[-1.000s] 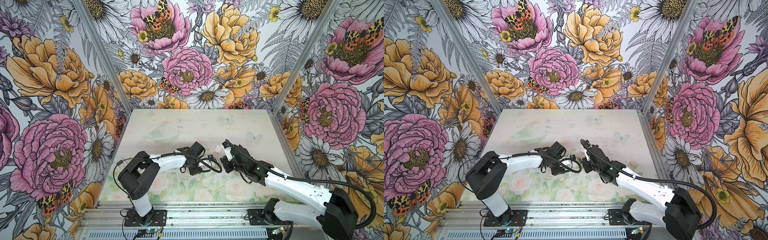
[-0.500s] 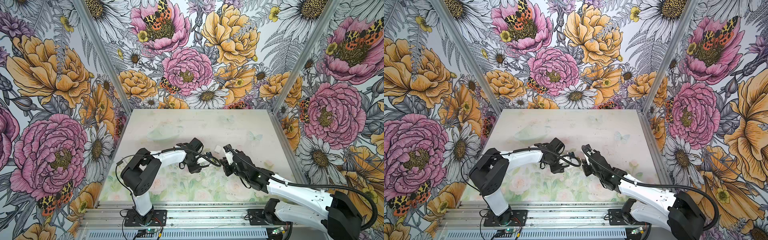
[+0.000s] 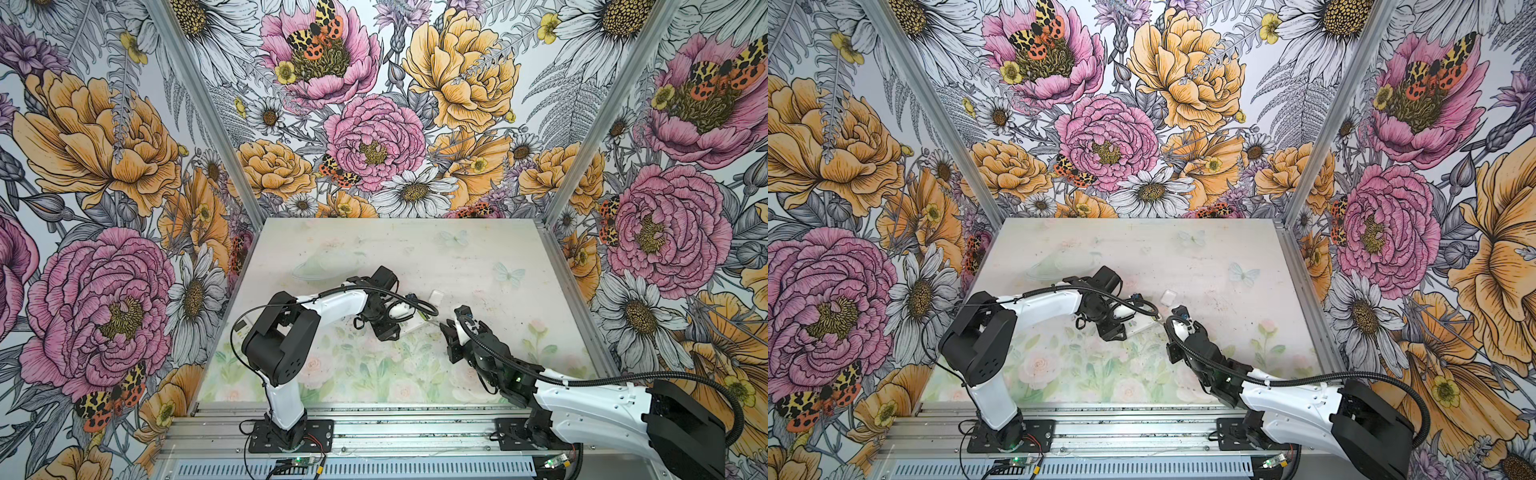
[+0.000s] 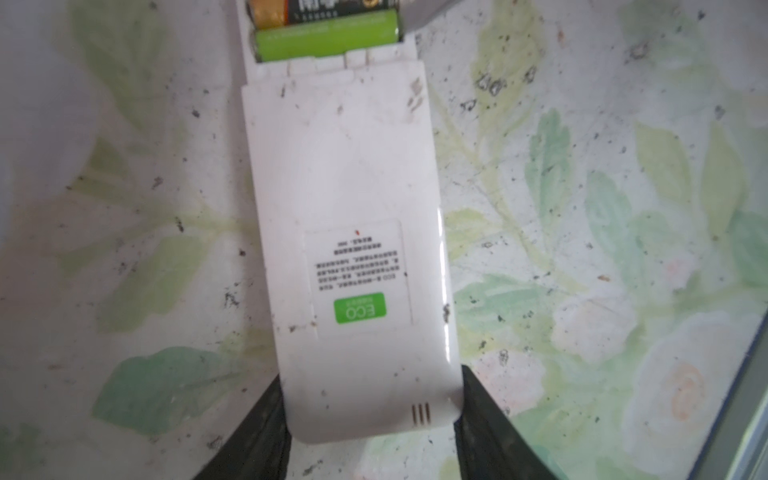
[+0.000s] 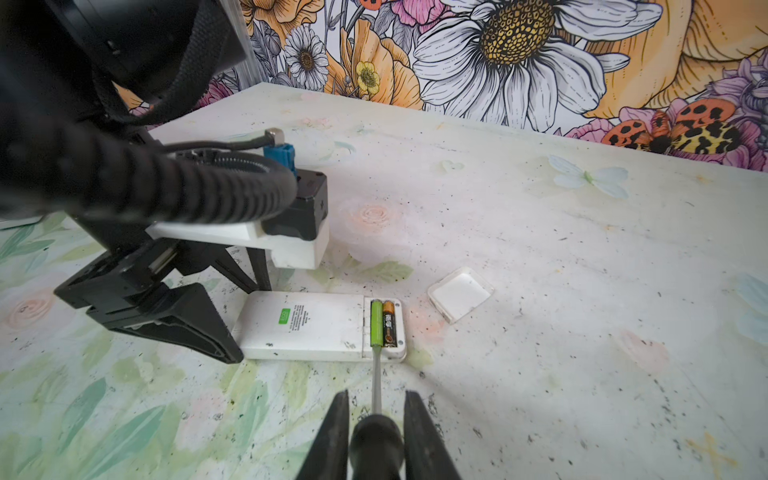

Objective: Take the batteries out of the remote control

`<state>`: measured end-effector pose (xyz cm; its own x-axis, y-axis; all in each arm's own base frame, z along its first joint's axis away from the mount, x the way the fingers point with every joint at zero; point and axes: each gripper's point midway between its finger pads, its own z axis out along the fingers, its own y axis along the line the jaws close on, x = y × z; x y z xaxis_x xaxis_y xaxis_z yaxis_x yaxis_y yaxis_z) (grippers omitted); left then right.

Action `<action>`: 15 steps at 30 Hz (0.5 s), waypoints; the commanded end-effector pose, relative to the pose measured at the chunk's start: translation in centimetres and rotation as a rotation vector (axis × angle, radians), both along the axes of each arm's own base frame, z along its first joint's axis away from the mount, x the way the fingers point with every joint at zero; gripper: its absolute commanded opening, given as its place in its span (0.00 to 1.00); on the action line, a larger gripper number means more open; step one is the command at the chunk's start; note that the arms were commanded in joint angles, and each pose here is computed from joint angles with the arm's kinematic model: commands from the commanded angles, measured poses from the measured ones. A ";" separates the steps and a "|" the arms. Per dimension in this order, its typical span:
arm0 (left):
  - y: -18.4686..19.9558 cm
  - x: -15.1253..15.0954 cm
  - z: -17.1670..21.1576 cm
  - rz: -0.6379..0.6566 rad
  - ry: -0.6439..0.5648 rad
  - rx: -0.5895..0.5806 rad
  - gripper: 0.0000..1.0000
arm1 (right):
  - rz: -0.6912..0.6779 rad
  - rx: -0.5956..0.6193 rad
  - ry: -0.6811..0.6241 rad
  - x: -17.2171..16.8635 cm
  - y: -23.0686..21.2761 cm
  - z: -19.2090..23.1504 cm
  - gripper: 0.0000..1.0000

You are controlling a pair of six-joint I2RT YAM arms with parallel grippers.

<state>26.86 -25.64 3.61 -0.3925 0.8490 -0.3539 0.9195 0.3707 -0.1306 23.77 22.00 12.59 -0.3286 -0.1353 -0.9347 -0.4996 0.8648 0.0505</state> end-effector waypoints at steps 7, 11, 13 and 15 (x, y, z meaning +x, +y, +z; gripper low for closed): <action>-2.3 -0.8 1.3 -0.041 0.060 -0.119 0.00 | -0.017 0.134 -0.110 0.7 0.9 4.8 0.00; -1.9 -0.7 1.0 -0.034 0.056 -0.101 0.00 | -0.013 0.112 -0.109 0.7 0.9 4.7 0.00; -1.6 -0.6 0.7 -0.027 0.053 -0.085 0.00 | -0.024 0.092 -0.106 0.7 0.5 4.5 0.00; -1.4 -0.5 0.7 -0.021 0.048 -0.078 0.00 | -0.042 0.041 -0.071 0.9 -0.1 4.2 0.00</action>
